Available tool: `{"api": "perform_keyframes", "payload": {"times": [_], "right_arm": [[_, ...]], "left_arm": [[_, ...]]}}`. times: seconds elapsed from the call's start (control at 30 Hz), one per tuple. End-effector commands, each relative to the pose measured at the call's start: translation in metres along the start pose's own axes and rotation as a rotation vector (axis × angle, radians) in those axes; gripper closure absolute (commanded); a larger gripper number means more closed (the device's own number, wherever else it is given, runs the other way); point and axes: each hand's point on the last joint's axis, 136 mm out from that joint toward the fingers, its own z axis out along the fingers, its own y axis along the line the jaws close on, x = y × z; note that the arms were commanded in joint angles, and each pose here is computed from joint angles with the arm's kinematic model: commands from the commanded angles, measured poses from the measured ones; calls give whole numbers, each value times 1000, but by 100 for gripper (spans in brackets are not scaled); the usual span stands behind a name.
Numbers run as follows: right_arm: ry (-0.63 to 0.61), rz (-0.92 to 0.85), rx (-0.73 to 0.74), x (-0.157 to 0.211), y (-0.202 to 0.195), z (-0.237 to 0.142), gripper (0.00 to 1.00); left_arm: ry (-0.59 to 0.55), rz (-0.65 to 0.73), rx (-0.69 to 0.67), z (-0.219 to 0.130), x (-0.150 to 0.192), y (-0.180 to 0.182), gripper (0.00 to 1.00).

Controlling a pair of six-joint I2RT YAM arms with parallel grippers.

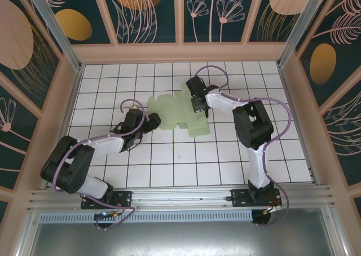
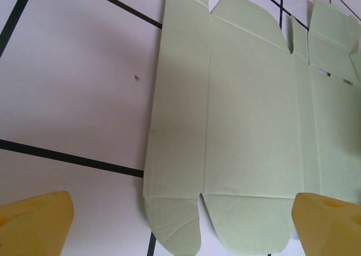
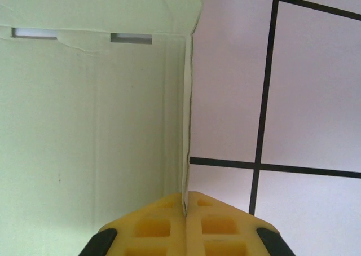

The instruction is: Fold the paper box

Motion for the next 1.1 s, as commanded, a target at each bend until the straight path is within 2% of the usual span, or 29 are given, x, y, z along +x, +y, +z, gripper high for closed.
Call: {"api": "perform_keyframes", "payload": {"times": [0.0,0.1,0.27,0.4,0.63,0.77,0.9,1.07], "right_arm": [[-27,-77,148,-4,1,-7,100],[-39,-89,178,-5,1,-7,100],[-122,-16,-53,-19,18,-25,100],[-221,-62,-183,-27,29,-40,100],[-317,-105,-295,-31,22,-50,100],[-430,-81,-392,-37,11,-65,100],[-504,-92,-416,-38,4,-74,100],[-523,-134,-492,-32,9,-79,100]], "left_arm": [[-3,14,14,3,-1,-1,1],[-7,17,16,3,-3,-3,1],[-26,42,19,5,-12,-10,1],[-66,158,31,11,-36,-28,1],[124,290,190,56,-49,-71,6],[132,353,215,69,-68,-83,6],[102,476,202,72,-81,-86,6],[130,608,344,62,-83,-102,12]]}}
